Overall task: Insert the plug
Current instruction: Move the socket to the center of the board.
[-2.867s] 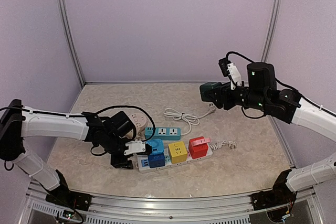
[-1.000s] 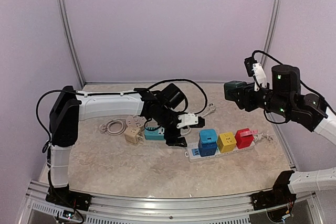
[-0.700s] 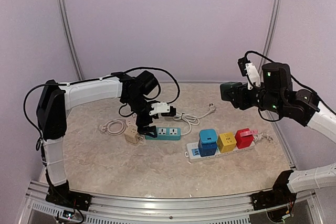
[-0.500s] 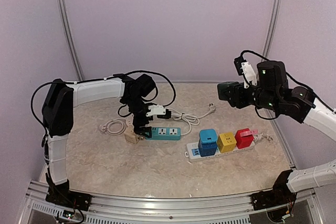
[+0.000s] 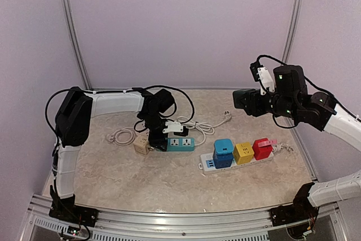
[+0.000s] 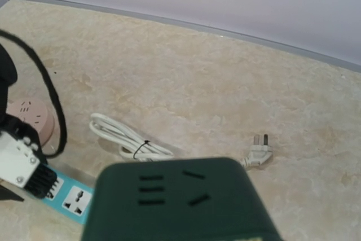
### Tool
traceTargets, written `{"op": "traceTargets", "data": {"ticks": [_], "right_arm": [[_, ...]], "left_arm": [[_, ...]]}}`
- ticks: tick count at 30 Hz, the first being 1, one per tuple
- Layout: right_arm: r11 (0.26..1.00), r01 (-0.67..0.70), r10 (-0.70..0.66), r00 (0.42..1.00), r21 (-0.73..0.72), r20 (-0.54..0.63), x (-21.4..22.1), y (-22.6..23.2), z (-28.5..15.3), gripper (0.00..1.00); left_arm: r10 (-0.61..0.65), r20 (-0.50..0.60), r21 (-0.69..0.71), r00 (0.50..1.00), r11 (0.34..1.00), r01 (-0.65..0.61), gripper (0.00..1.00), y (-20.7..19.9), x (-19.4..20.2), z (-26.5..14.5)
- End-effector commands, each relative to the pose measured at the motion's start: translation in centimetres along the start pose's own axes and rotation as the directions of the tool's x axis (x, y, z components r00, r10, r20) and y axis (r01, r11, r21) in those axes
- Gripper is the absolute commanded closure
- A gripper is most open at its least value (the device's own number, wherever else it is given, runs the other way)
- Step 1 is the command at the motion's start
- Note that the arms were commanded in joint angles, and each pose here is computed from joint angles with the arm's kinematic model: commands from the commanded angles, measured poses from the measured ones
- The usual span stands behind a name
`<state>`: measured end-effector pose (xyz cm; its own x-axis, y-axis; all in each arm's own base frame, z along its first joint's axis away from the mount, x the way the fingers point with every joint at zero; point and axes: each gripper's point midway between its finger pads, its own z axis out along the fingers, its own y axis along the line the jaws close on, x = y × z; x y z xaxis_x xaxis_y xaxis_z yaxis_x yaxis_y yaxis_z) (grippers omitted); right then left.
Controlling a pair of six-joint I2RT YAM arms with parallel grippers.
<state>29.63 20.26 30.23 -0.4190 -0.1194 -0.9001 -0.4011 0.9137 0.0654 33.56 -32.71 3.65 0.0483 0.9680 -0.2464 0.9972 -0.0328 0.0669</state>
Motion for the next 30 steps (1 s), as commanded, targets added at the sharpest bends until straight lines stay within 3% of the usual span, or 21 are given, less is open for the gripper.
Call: {"op": "traceTargets", "data": {"ticks": [1,10,18,21,24,30], "right_arm": [[0.999,-0.038,0.038,0.999,0.012,0.025,-1.3,-0.5,-0.6,1.0],[0.999,-0.038,0.038,0.999,0.004,-0.031,0.0,-0.1,0.6,1.0],[0.995,-0.081,0.08,0.997,-0.064,-0.017,-0.3,1.2,0.7,1.0],[0.992,-0.103,0.1,0.994,-0.075,-0.036,0.1,1.4,1.0,1.0],[0.987,-0.131,0.126,0.99,-0.093,-0.059,0.4,1.9,1.3,1.0],[0.971,-0.174,0.164,0.984,-0.161,-0.073,0.1,3.6,1.3,1.0]], "left_arm": [[-0.055,-0.022,0.019,0.998,0.998,0.055,0.39,-2.1,0.0,1.0],[-0.263,-0.109,-0.047,0.959,0.965,0.259,0.55,-5.5,1.8,0.0],[-0.311,-0.162,-0.019,0.937,0.95,0.312,0.63,-11.4,4.2,-0.2],[-0.314,-0.14,-0.025,0.939,0.949,0.313,0.54,-12.0,3.3,-1.0],[-0.324,-0.106,-0.035,0.94,0.946,0.322,0.35,-11.3,1.9,-2.7],[-0.25,-0.054,-0.051,0.967,0.968,0.247,0.19,-10.4,-0.1,-7.8]]}}
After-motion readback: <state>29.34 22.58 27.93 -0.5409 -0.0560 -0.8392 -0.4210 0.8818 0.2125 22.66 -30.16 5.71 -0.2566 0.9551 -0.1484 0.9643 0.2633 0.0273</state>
